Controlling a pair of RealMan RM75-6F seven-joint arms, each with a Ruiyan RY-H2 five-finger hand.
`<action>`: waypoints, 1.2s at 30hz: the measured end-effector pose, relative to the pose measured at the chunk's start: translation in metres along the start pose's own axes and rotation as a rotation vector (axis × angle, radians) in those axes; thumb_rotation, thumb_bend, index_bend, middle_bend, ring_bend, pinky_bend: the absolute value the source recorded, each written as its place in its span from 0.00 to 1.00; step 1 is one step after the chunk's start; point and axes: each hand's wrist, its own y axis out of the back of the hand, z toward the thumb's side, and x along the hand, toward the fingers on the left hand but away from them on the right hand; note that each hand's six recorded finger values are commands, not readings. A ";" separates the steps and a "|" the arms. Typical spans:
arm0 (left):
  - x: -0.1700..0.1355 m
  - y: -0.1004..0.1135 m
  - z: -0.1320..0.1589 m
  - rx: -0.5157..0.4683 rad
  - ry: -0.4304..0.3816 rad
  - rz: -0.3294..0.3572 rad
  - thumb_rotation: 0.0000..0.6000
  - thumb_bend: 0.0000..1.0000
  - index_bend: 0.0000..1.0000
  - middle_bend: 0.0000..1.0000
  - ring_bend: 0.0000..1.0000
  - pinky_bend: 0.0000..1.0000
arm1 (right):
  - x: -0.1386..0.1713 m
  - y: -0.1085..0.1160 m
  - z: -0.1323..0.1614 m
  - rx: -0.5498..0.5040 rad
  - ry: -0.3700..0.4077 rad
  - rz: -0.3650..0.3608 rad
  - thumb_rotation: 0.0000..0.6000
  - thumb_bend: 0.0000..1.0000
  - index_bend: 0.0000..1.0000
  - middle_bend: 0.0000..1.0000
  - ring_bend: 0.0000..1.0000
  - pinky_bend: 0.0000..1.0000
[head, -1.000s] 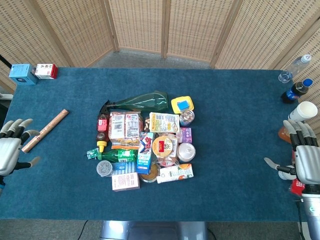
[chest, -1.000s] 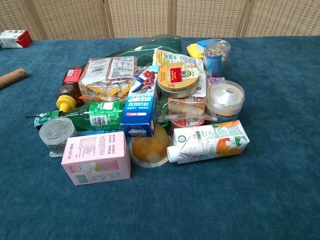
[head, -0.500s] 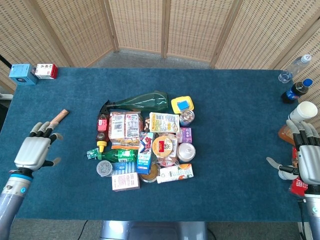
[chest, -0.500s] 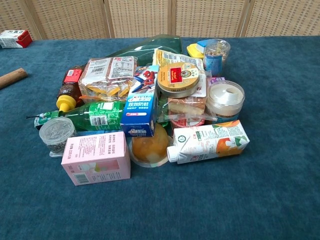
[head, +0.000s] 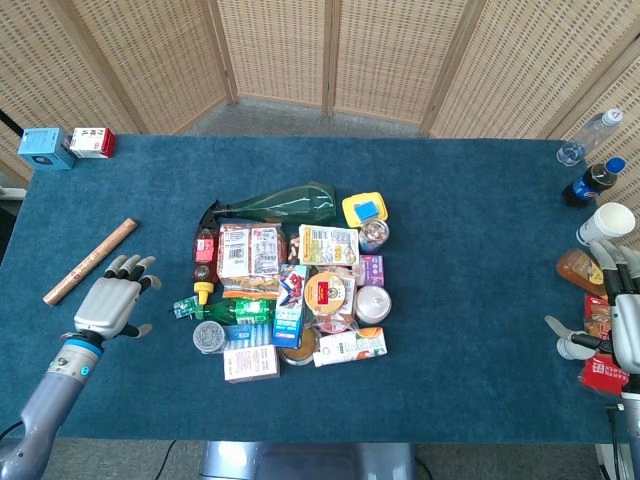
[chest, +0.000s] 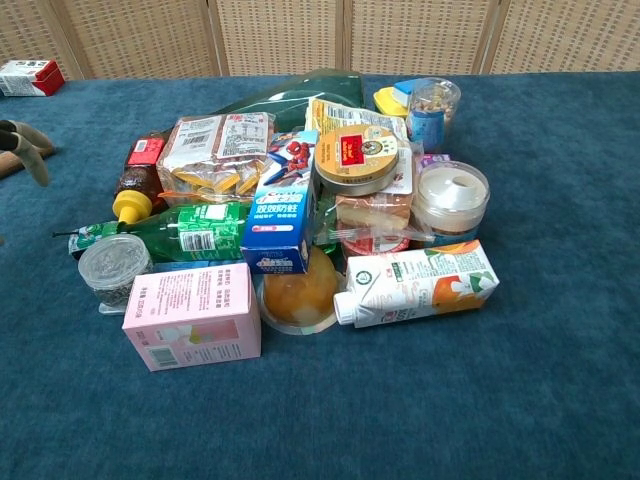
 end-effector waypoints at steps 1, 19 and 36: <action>0.002 -0.002 0.001 -0.002 -0.001 -0.006 1.00 0.23 0.32 0.00 0.00 0.00 | 0.000 0.000 -0.001 -0.001 -0.002 0.000 0.80 0.11 0.01 0.09 0.00 0.00; 0.024 -0.023 0.019 -0.039 -0.002 -0.057 1.00 0.23 0.32 0.00 0.00 0.00 | 0.006 0.005 -0.013 -0.012 -0.032 -0.009 0.80 0.11 0.01 0.09 0.00 0.00; 0.041 -0.032 0.035 -0.067 -0.018 -0.078 1.00 0.23 0.32 0.00 0.00 0.00 | 0.012 0.009 -0.023 -0.014 -0.061 -0.020 0.80 0.11 0.01 0.09 0.00 0.00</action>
